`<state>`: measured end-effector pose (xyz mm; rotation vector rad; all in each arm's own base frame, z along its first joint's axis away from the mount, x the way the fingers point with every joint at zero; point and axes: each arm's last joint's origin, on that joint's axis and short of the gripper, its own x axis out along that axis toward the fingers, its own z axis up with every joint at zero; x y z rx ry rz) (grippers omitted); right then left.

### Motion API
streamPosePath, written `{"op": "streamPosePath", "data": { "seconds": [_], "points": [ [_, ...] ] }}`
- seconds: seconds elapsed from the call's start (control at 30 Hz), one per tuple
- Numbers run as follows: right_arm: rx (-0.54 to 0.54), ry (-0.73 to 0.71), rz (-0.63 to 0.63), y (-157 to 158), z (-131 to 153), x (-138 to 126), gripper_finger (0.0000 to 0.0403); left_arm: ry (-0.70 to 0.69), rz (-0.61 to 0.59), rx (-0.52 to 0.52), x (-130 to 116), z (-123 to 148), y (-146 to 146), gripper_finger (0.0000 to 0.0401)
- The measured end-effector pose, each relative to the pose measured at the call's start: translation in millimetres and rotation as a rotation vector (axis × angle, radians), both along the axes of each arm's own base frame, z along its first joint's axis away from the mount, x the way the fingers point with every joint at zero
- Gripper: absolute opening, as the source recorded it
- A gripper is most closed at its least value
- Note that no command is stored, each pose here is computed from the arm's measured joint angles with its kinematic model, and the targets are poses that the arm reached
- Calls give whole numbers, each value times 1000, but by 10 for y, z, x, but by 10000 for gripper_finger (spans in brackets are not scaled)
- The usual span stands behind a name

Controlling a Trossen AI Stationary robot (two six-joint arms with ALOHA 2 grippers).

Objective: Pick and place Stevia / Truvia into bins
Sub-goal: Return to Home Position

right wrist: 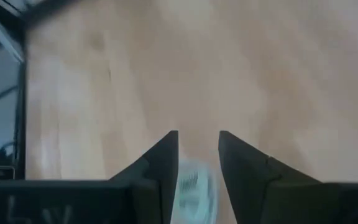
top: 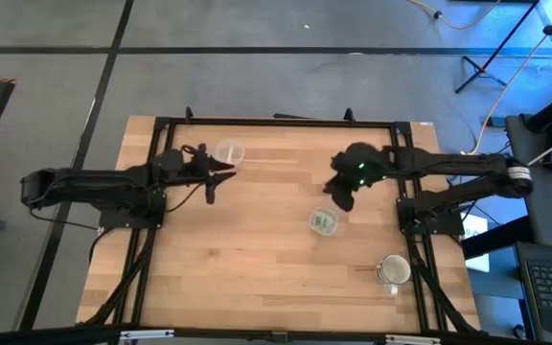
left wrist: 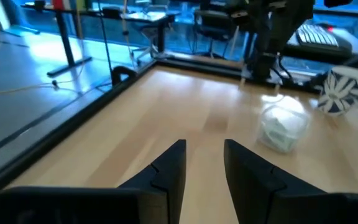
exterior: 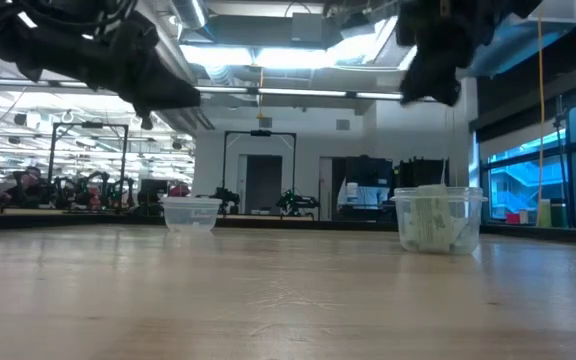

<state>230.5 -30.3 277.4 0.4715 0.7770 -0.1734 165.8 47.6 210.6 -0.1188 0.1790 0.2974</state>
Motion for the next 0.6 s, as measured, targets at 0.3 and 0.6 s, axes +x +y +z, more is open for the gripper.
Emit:
{"op": "streamPosePath", "data": {
  "seconds": [0.3, 0.6],
  "points": [
    [-123, -244, 31, -232, -58, -210, 119, -98, -52, -30, -333, 26, 76, 100],
    [-214, -479, -29, -303, -257, -594, 119, -175, 63, -43, -647, -130, 77, 100]
  ]
}}
